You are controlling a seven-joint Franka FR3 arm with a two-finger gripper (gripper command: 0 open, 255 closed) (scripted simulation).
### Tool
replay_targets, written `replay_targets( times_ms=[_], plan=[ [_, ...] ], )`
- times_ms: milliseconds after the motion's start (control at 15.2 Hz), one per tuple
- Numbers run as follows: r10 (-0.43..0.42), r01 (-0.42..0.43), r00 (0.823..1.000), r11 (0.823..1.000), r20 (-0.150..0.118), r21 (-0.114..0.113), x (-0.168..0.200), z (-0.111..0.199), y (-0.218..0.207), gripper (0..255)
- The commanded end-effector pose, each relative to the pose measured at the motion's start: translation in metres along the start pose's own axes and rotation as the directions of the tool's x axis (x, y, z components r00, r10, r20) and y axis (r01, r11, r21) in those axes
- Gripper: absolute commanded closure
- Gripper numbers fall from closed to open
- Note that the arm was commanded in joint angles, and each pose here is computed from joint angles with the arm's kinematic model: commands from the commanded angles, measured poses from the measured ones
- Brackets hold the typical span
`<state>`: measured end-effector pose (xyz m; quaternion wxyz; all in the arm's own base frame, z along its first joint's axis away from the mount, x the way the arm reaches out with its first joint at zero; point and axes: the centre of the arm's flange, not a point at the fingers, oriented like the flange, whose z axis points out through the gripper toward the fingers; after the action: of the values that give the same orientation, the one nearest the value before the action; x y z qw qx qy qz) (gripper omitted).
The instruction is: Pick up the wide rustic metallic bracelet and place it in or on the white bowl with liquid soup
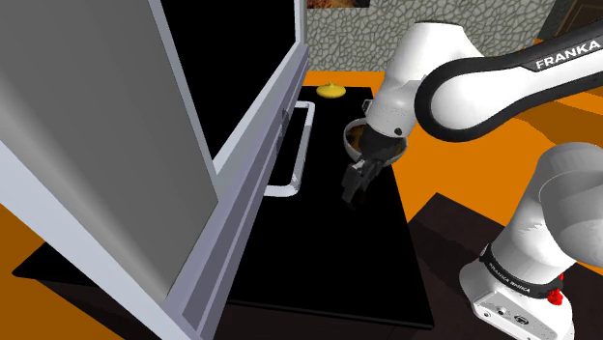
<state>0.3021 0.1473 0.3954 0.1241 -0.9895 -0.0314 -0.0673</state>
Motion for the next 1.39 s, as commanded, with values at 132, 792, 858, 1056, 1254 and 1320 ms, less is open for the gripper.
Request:
replay_targets(
  times_ms=[132,792,858,1056,1254,1320],
  plan=[
    [0.000,0.000,1.000,1.000,0.001,0.000,0.004,-0.021,-0.005,255],
    [0.000,0.000,1.000,1.000,0.001,0.000,0.011,-0.072,-0.017,255],
    [0.000,0.000,1.000,1.000,0.001,0.000,0.012,-0.077,-0.019,255],
    [0.000,0.000,1.000,1.000,0.001,0.000,0.014,-0.092,-0.022,255],
    [0.000,0.000,1.000,1.000,0.001,0.000,0.025,-0.098,0.001,255],
    [0.000,0.000,1.000,1.000,0.001,0.000,0.031,-0.101,0.012,255]
  ],
)
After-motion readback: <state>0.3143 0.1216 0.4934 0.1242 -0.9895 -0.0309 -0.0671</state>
